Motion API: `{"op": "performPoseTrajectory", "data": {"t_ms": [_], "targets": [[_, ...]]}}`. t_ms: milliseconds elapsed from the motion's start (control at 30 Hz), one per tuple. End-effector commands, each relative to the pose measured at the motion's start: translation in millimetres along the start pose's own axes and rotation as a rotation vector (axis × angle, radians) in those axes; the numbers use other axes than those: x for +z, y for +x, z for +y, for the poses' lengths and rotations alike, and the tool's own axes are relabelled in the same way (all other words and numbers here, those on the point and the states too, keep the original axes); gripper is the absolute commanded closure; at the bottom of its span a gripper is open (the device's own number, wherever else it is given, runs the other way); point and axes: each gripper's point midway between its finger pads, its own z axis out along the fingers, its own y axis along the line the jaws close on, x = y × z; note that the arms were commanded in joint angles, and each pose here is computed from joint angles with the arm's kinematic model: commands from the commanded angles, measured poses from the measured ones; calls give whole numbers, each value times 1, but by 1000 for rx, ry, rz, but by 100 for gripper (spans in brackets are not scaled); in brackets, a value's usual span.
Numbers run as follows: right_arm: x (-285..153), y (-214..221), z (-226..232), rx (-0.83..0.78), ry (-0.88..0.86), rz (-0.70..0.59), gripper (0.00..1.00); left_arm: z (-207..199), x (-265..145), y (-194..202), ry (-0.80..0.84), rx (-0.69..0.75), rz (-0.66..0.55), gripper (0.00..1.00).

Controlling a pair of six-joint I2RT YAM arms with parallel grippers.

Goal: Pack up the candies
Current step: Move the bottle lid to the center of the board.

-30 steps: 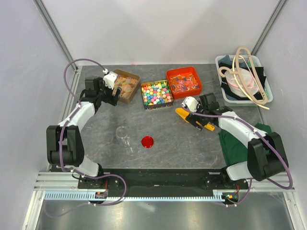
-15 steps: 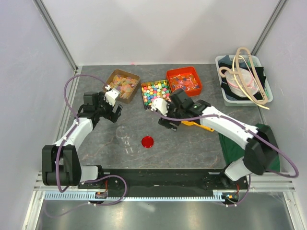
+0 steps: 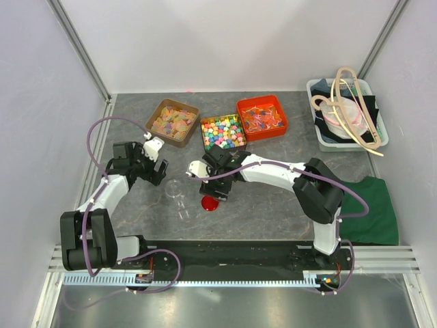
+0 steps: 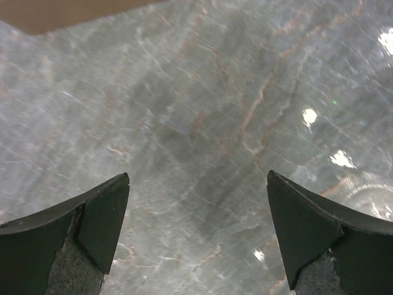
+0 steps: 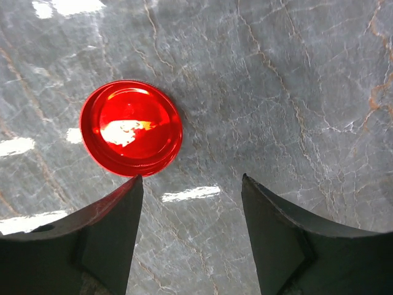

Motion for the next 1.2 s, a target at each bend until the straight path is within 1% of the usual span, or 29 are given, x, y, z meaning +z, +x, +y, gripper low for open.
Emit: {"op": "performPoseTrajectory", "data": {"t_ms": [0, 167, 333, 533, 600, 667, 833, 933, 967, 1033, 1067, 1167], "targets": [[5, -11, -10, 31, 63, -20, 28, -7, -4, -3, 29, 43, -39, 1], [13, -9, -8, 36, 63, -5, 29, -11, -3, -3, 41, 25, -49, 1], [7, -20, -12, 32, 83, -25, 28, -12, -4, -4, 40, 16, -56, 1], [11, -19, -3, 34, 49, -12, 29, -13, -3, -5, 43, 9, -63, 1], [17, -15, 1, 27, 41, 4, 32, -13, -3, -4, 42, 5, -63, 1], [22, -11, 4, 26, 34, 18, 38, -12, -4, -4, 38, 6, -63, 1], [28, -4, 1, 21, 49, 37, 41, -13, -7, -5, 30, 12, -72, 1], [29, -1, 2, 22, 50, 44, 50, -14, -8, -5, 29, 13, -74, 1], [29, 0, 2, 22, 48, 45, 60, -14, -8, -5, 29, 11, -74, 1], [27, 6, 3, 17, 51, 56, 69, -15, -8, -4, 29, 11, -74, 1], [26, 8, 4, 15, 53, 62, 76, -15, -9, -4, 26, 14, -76, 1], [20, 19, 5, -1, 62, 82, 84, -15, -10, -3, 21, 19, -78, 1]]}}
